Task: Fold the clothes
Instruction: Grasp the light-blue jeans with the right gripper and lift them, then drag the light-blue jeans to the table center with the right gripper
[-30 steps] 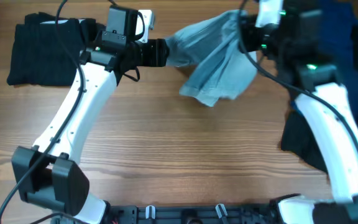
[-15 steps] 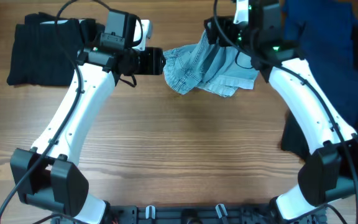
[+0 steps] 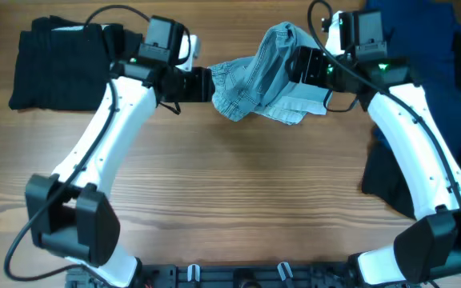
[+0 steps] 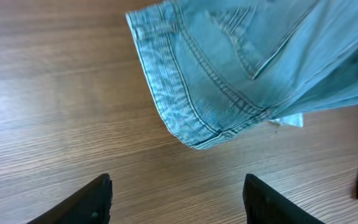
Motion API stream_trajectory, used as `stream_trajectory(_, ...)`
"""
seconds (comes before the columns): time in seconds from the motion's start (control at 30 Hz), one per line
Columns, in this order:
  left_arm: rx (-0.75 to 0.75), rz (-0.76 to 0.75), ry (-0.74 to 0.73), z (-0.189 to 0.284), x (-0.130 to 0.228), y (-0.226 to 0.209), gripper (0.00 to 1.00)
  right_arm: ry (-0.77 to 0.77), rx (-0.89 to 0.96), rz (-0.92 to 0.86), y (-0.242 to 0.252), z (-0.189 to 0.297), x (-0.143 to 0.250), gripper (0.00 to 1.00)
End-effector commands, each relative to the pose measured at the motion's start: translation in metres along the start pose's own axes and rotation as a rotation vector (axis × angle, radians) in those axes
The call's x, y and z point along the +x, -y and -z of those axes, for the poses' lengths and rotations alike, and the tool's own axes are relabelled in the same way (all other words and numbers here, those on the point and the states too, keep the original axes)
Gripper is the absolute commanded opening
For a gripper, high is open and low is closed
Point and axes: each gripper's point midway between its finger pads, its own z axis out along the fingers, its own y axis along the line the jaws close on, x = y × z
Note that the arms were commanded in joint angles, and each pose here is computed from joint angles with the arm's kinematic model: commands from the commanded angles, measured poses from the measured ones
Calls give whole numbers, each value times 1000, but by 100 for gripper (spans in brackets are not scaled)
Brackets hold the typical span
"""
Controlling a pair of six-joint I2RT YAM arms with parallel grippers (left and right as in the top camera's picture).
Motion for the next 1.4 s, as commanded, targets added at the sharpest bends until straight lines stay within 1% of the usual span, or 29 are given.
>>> stream_trajectory(0.0, 10, -2, -18, -14, -1, 7, 67, -41, 0, -24, 7, -14, 20, 85)
stream_trajectory(0.13, 16, 11, 1, -16, -6, 9, 68, -26, -7, -10, 13, -34, 26, 83)
stream_trajectory(0.23, 20, 8, 10, -16, -8, 10, 68, 8, -35, 45, 11, -49, 26, 81)
stream_trajectory(0.3, 32, 8, 6, -16, -7, 12, 68, 15, -40, 60, 10, -57, 28, 77)
stream_trajectory(0.37, 50, 7, 3, -16, -7, 15, 68, 14, -24, 64, 13, -66, 29, 72)
stream_trajectory(0.5, 77, -3, 1, -17, -6, 24, 67, 31, 39, 64, 26, -77, 25, 54)
stream_trajectory(0.53, 80, -10, 3, -17, -6, 26, 66, 42, 74, 63, 32, -78, 23, 46)
stream_trajectory(0.6, 85, -19, 8, -17, -7, 30, 66, 61, 119, 64, 39, -77, 20, 35)
stream_trajectory(0.63, 88, -24, 13, -18, -8, 32, 66, 73, 136, 76, 42, -76, 17, 25)
stream_trajectory(0.67, 91, -28, 18, -18, -8, 34, 66, 85, 141, 94, 41, -74, 13, 20)
stream_trajectory(0.7, 96, -33, 27, -18, -11, 36, 66, 96, 141, 113, 39, -72, 7, 11)
stream_trajectory(0.73, 98, -35, 33, -18, -12, 37, 66, 102, 139, 120, 36, -67, 3, 5)
stream_trajectory(0.83, 99, -36, 39, -18, -13, 37, 65, 119, 109, 167, 20, -45, -17, 4)
stream_trajectory(0.97, 100, -35, 50, -13, -16, 36, 58, 181, 42, 227, -15, 6, -56, 4)
stream_trajectory(1.0, 101, -35, 58, -10, -17, 36, 58, 195, 28, 241, -22, 17, -63, 4)
stream_trajectory(1.13, 114, -38, 142, 25, -30, 37, 58, 283, -29, 297, -56, 80, -95, 4)
stream_trajectory(1.27, 126, -45, 240, 66, -40, 38, 60, 365, -88, 358, -92, 133, -108, 4)
stream_trajectory(1.37, 117, -39, 296, 92, -44, 33, 61, 393, -138, 428, -125, 164, -100, 4)
